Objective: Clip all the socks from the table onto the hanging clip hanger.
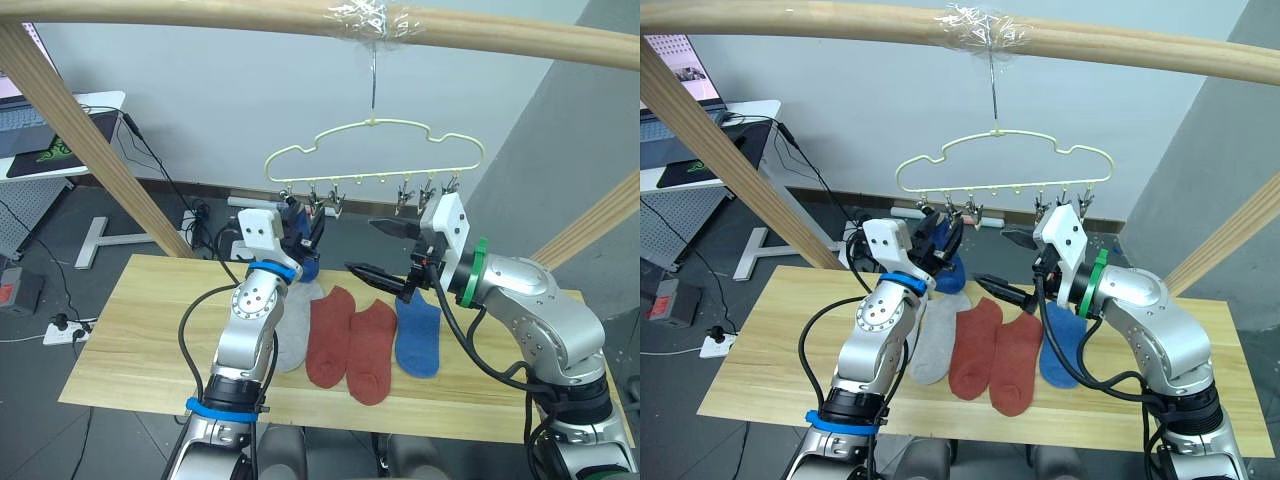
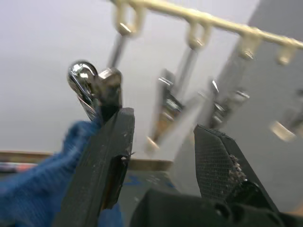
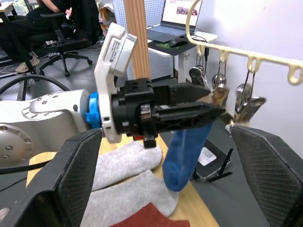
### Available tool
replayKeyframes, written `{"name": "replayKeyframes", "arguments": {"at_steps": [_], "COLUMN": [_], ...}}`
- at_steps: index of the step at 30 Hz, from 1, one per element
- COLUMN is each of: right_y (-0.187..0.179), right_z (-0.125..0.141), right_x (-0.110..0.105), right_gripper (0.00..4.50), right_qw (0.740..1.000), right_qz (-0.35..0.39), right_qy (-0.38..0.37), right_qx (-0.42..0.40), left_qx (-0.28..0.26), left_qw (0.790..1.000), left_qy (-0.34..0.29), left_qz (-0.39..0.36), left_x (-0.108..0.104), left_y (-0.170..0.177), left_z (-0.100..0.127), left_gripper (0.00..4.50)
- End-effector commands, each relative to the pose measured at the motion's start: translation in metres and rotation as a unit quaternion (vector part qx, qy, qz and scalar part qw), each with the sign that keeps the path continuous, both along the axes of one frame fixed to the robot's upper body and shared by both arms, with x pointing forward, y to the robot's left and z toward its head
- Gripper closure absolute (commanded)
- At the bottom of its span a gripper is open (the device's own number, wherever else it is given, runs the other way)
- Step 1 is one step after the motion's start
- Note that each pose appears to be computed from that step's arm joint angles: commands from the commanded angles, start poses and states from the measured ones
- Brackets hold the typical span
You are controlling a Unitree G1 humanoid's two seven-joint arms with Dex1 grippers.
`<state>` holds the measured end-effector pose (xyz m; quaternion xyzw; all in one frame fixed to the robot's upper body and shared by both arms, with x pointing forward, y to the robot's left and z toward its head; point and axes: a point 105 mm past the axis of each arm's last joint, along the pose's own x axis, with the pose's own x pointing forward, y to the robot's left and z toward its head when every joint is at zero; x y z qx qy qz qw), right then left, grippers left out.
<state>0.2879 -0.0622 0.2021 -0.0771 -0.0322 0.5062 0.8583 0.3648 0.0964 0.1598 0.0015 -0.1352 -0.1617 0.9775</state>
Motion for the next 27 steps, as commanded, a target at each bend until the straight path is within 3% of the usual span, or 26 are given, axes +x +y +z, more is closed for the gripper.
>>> {"name": "replayKeyframes", "arguments": {"at_steps": [1, 15, 27], "right_y": [0.0, -0.004, -0.006], "right_z": [0.017, 0.023, 0.023], "right_x": [-0.004, 0.001, 0.003], "right_gripper": [0.0, 0.0, 0.0], "right_qw": [0.999, 0.999, 0.999], "right_qz": [0.003, -0.009, -0.011], "right_qy": [-0.029, -0.039, -0.04], "right_qx": [0.012, 0.012, 0.009], "left_qx": [-0.007, -0.029, -0.015], "left_qw": [0.999, 0.998, 0.998], "left_qy": [-0.032, -0.048, -0.065], "left_qz": [-0.004, -0.029, -0.014], "left_x": [-0.004, 0.001, 0.004], "left_y": [-0.006, -0.015, -0.013], "left_z": [0.014, 0.026, 0.033], "left_gripper": [2.17, 2.17, 2.17]}}
